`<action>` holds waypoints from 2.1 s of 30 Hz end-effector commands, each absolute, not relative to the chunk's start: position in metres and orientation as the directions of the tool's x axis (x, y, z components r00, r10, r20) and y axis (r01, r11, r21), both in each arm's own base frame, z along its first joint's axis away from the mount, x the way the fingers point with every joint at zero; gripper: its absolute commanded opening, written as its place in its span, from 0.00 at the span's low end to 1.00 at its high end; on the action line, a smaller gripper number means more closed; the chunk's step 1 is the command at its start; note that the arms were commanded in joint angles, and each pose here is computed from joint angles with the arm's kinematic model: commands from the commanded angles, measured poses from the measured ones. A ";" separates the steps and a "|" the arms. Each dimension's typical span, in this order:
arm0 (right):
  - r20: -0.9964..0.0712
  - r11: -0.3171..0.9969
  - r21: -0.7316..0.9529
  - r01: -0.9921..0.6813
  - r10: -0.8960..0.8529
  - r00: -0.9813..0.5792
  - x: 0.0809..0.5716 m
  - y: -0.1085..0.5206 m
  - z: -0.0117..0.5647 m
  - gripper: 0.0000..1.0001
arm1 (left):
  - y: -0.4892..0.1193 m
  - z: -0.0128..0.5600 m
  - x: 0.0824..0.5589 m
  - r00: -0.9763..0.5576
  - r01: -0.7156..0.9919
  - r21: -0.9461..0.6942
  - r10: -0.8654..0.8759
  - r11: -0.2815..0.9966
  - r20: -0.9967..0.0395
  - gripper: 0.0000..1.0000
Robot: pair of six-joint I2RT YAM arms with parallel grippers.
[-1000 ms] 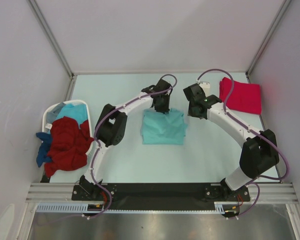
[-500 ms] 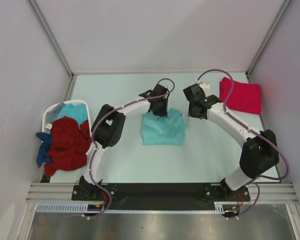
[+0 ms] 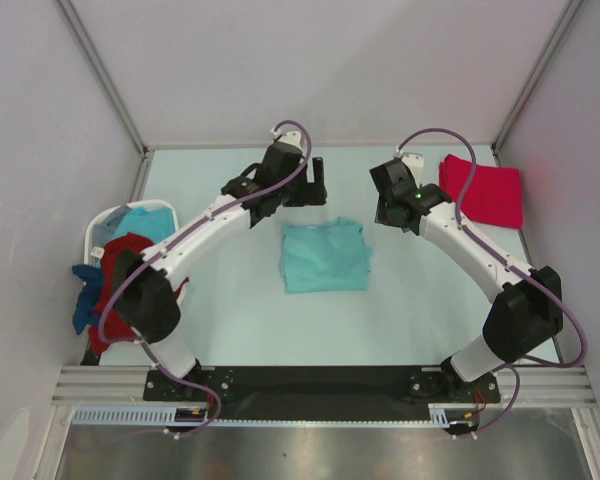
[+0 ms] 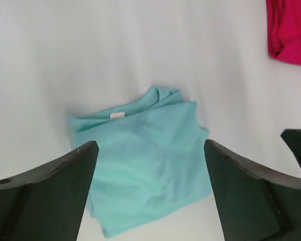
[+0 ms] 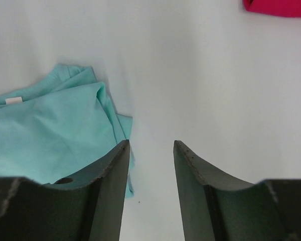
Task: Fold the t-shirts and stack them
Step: Smooth out wrinkles on the folded tshirt
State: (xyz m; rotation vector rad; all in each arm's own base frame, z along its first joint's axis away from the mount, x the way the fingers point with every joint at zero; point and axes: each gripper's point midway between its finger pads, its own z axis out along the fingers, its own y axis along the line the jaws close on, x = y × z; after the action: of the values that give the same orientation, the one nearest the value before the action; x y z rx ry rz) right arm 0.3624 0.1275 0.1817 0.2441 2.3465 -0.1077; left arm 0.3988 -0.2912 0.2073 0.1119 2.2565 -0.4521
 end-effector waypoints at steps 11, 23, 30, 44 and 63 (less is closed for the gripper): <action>-0.710 0.976 0.044 0.213 0.181 -0.680 0.349 0.144 0.186 0.49 | -0.243 0.167 0.338 -0.717 0.121 -0.316 -0.137 0.941 -0.683 0.99; -0.725 0.974 0.041 0.223 0.183 -0.664 0.336 0.170 0.183 0.49 | -0.242 0.209 0.322 -0.679 0.144 -0.412 -0.213 0.900 -0.703 0.99; -0.732 0.973 0.055 0.223 0.191 -0.654 0.334 0.177 0.185 0.55 | -0.258 0.182 0.297 -0.798 0.188 -0.475 -0.148 0.860 -0.584 0.99; -0.742 0.993 0.049 0.103 0.105 -0.662 0.347 0.180 0.190 0.76 | -0.213 0.197 0.332 -0.670 0.083 -0.131 -0.042 0.988 -0.741 0.98; -0.673 0.978 0.152 0.142 0.208 -0.710 0.393 0.169 0.148 0.63 | -0.222 0.141 0.399 -0.756 0.039 -0.026 0.013 0.999 -0.655 1.00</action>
State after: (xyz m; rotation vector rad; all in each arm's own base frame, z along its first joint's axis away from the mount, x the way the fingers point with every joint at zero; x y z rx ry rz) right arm 0.3750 0.1540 0.1417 0.2697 2.3910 0.0736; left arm 0.3798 -0.2231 0.1477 0.0167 2.4127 -0.0430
